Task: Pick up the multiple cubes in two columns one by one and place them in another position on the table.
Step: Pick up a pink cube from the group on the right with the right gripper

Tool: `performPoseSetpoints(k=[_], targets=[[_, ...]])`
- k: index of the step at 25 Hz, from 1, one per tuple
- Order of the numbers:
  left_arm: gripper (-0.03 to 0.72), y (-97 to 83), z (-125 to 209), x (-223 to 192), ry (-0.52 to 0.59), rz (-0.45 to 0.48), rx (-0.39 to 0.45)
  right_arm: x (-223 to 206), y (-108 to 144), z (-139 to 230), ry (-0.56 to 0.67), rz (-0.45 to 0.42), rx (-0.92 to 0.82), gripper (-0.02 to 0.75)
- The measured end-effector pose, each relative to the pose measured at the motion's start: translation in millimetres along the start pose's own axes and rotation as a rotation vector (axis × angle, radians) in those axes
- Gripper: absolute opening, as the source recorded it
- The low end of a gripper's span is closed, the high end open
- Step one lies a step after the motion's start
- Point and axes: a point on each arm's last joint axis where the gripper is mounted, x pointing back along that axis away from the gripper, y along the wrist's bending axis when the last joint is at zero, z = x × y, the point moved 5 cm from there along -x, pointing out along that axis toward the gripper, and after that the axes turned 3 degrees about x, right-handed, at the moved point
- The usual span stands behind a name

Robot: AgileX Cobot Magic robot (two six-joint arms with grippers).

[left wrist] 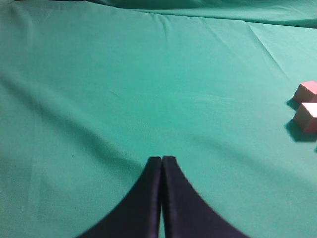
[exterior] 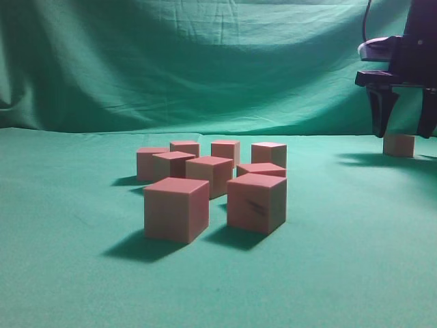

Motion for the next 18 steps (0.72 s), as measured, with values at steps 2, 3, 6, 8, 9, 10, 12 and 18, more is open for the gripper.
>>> performPoseSetpoints(k=[2, 3, 6, 8, 9, 10, 12, 18], targets=[[0.000, 0.0, 0, 0, 0.000, 0.000, 0.000, -3, 0, 0, 0.000, 0.000, 0.011, 0.543], [0.000, 0.0, 0, 0, 0.000, 0.000, 0.000, -7, -1, 0, 0.002, 0.000, 0.012, 0.543], [0.000, 0.0, 0, 0, 0.000, 0.000, 0.000, -17, -1, 2, 0.020, -0.003, 0.011, 0.453], [0.000, 0.0, 0, 0, 0.000, 0.000, 0.000, -22, -1, 4, 0.031, -0.004, 0.011, 0.369], [0.000, 0.0, 0, 0, 0.000, 0.000, 0.000, -22, -1, 4, 0.031, -0.004, 0.011, 0.330], [0.000, 0.0, 0, 0, 0.000, 0.000, 0.000, -22, -1, 4, 0.033, -0.004, 0.011, 0.284], [0.000, 0.0, 0, 0, 0.000, 0.000, 0.000, -19, 0, 4, 0.043, -0.010, 0.010, 0.274], [0.000, 0.0, 0, 0, 0.000, 0.000, 0.000, 31, 11, -15, -0.021, -0.075, -0.004, 0.274]])
